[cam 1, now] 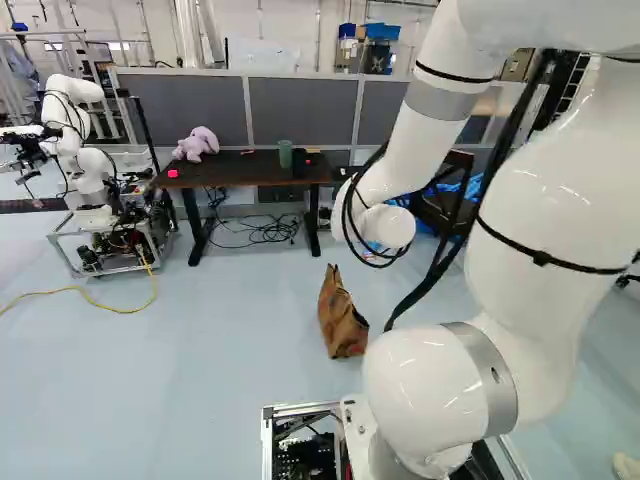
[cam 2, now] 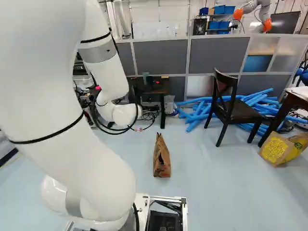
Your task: Pick up the bag on the ground and place it on the table
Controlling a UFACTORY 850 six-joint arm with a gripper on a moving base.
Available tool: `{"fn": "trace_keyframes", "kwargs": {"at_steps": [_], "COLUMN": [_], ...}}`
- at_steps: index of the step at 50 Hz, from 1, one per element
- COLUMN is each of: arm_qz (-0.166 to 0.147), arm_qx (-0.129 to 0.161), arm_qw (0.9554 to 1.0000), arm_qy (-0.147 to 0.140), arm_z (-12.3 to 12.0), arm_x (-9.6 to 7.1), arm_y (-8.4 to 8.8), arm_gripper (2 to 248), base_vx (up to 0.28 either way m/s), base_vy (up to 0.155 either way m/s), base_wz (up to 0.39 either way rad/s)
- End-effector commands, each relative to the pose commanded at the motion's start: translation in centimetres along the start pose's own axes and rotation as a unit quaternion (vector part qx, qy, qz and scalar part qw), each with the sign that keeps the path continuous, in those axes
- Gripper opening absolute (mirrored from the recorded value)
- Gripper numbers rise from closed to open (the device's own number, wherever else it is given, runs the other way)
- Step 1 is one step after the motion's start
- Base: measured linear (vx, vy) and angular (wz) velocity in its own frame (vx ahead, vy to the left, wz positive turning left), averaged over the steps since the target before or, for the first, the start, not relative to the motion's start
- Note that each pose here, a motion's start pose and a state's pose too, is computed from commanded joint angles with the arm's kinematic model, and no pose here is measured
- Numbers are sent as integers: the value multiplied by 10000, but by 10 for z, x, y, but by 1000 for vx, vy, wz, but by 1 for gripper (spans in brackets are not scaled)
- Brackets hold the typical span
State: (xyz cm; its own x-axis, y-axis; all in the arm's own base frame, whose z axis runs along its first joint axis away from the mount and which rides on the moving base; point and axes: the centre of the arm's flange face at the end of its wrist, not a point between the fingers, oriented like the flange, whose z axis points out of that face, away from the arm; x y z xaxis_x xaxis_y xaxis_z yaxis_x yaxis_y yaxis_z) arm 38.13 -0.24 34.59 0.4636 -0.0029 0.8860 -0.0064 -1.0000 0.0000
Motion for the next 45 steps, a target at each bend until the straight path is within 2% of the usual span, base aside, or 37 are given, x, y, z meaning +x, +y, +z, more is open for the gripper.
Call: {"fn": "trace_keyframes", "kwargs": {"at_steps": [21,45], "arm_qz": [52,106], "arm_qx": [-89,-158], "arm_qw": [9985,9938], "arm_qy": [-529,-1096], "arm_z": [53,114], "arm_x": [-5,-16], "arm_y": [9,18], "arm_gripper": [247,247], "base_vx": [0,0], "base_vy": [0,0], "base_wz": [0,0]}}
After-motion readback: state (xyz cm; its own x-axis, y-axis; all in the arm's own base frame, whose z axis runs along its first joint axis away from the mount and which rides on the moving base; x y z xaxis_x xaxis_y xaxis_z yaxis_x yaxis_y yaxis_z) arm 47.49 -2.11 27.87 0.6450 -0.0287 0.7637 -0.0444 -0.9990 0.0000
